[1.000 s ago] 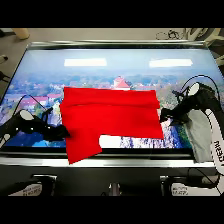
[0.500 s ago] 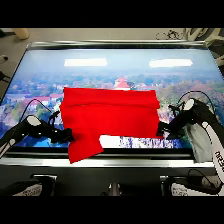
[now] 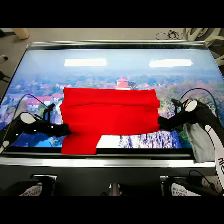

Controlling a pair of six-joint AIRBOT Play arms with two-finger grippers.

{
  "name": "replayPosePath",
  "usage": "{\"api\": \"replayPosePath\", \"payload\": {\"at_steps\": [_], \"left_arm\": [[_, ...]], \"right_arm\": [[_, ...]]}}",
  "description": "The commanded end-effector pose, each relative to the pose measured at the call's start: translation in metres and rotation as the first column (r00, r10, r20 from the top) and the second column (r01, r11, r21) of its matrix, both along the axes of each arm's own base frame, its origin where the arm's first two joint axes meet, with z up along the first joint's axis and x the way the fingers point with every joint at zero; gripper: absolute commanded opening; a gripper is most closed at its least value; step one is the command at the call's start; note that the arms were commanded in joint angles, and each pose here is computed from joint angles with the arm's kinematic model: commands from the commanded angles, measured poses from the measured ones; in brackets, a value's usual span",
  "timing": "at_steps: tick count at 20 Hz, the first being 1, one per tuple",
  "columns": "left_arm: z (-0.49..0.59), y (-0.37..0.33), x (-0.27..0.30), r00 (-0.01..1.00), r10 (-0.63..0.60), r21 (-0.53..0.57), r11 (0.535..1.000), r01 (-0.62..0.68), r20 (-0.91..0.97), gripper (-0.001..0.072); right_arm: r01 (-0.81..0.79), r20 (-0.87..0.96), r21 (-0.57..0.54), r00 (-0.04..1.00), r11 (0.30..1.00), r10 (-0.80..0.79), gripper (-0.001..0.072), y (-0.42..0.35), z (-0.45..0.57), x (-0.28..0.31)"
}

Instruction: Fold the shirts.

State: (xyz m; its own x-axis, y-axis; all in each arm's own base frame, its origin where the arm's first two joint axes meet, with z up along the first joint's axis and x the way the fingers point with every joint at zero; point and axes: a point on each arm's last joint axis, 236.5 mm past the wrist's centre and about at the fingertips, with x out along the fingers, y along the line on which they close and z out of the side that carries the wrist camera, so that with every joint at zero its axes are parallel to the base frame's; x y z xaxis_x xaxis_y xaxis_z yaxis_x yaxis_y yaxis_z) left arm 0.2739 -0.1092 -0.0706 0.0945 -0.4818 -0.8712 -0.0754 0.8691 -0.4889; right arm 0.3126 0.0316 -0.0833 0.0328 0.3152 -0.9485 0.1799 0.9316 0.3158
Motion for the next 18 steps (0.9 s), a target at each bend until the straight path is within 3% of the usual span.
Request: {"api": "replayPosePath", "payload": {"at_steps": [1, 5, 8, 12, 13, 14, 15, 16, 18], "left_arm": [[0.07, 0.007, 0.061, 0.97, 0.035, -0.001, 0.999, -0.036, 0.241, 0.0022], [0.096, 0.012, 0.16, 0.943, 0.069, -0.009, 0.997, -0.07, 0.327, 0.0022], [0.069, 0.022, 0.22, 0.952, 0.127, -0.029, 0.992, -0.124, 0.277, 0.0024], [0.01, 0.019, 0.243, 0.978, 0.145, -0.047, 0.989, -0.139, 0.149, 0.0029], [0.005, 0.017, 0.247, 0.979, 0.146, -0.053, 0.989, -0.14, 0.142, 0.0088], [0.006, 0.017, 0.25, 0.978, 0.147, -0.055, 0.989, -0.14, 0.147, 0.0349], [0.014, 0.02, 0.253, 0.976, 0.145, -0.055, 0.989, -0.138, 0.163, 0.0573], [0.028, 0.026, 0.256, 0.973, 0.131, -0.055, 0.991, -0.123, 0.189, 0.0581], [0.063, 0.039, 0.261, 0.963, 0.109, -0.054, 0.994, -0.099, 0.247, 0.0579]], "right_arm": [[0.004, 0.243, -0.022, 0.97, 1.0, 0.002, 0.0021, -0.004, 0.06, 0.059], [-0.023, 0.418, -0.094, 0.906, 0.995, 0.061, 0.0022, 0.01, 0.078, 0.163], [0.066, 0.406, -0.071, 0.913, 0.995, -0.032, 0.0022, 0.007, 0.06, 0.22], [0.062, 0.27, -0.03, 0.961, 0.998, -0.052, 0.0025, 0.02, 0.008, 0.225], [0.06, 0.253, -0.021, 0.966, 0.998, -0.053, 0.0053, 0.024, 0.002, 0.222], [0.057, 0.25, -0.019, 0.967, 0.998, -0.05, 0.0232, 0.025, 0.002, 0.221], [0.043, 0.25, -0.026, 0.968, 0.999, -0.036, 0.0505, 0.023, 0.008, 0.219], [0.015, 0.255, -0.046, 0.967, 0.999, -0.003, 0.0622, 0.017, 0.015, 0.215], [0.015, 0.22, -0.092, 0.975, 0.996, 0.006, 0.0694, -0.01, 0.022, 0.203]]}}
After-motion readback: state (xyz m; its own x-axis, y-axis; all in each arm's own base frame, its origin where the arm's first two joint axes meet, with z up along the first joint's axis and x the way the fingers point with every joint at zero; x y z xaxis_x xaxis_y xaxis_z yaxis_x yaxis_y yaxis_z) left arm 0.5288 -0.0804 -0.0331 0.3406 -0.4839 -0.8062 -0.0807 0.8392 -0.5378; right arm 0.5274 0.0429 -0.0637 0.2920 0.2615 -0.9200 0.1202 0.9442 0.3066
